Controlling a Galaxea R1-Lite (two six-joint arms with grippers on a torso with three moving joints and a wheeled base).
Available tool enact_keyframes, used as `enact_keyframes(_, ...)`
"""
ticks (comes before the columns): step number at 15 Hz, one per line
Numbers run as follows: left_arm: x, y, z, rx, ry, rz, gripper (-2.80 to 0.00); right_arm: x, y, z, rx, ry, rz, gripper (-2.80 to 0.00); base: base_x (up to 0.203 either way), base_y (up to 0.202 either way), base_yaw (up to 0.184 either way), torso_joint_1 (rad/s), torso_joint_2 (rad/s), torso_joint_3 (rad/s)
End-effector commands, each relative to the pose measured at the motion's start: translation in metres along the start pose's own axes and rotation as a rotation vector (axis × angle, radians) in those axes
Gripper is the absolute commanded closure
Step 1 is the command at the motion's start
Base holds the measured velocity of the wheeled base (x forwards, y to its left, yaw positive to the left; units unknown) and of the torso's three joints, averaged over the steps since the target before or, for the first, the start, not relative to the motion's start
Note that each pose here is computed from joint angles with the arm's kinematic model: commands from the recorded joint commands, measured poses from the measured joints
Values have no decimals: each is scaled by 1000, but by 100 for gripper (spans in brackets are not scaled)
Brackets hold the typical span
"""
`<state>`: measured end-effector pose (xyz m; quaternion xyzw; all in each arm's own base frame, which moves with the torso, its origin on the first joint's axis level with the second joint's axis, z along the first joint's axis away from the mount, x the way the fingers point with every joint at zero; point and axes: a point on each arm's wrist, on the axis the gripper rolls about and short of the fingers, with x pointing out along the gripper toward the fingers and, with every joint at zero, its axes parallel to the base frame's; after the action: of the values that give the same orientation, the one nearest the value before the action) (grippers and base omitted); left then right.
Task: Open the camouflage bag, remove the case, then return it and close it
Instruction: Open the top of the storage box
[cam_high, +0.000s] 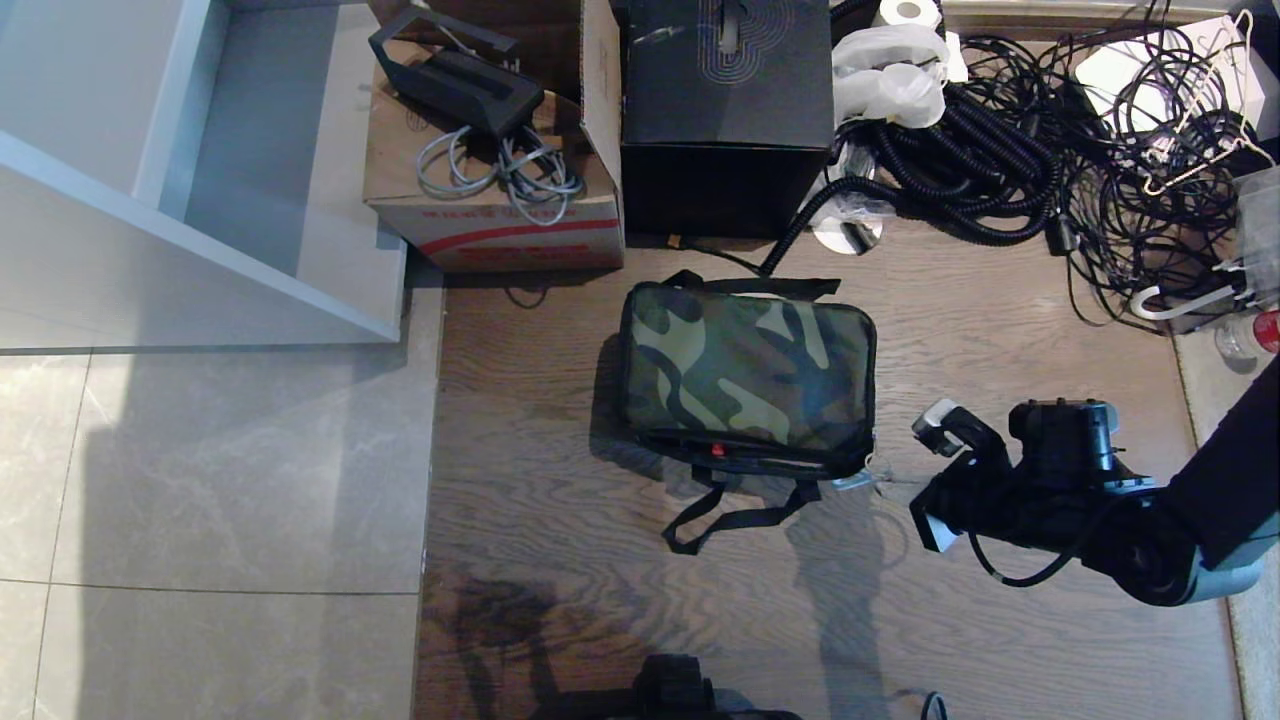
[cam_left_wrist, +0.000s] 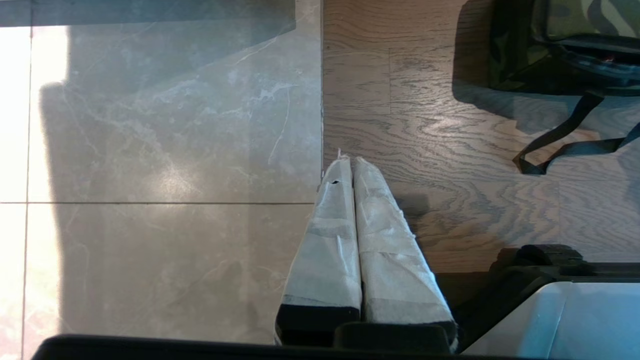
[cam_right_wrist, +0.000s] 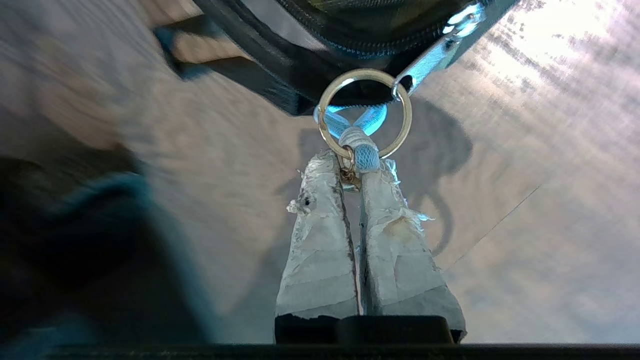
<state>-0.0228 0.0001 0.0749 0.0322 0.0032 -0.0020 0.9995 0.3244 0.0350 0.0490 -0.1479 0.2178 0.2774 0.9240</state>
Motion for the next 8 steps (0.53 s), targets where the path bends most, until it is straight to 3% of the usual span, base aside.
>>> enact_keyframes(1, 0, 0, 0, 0, 0, 1, 0, -14, 2, 18, 106, -43, -4, 0, 0, 0, 0, 0, 0, 0)
enact_keyframes(3, 0, 0, 0, 1, 0, 1, 0, -14, -3, 27, 243, -60, -11, 0, 0, 0, 0, 0, 0, 0)
enact_keyframes(8, 0, 0, 0, 1, 0, 1, 0, -19, -32, 40, 499, -138, -75, 0, 0, 0, 0, 0, 0, 0)
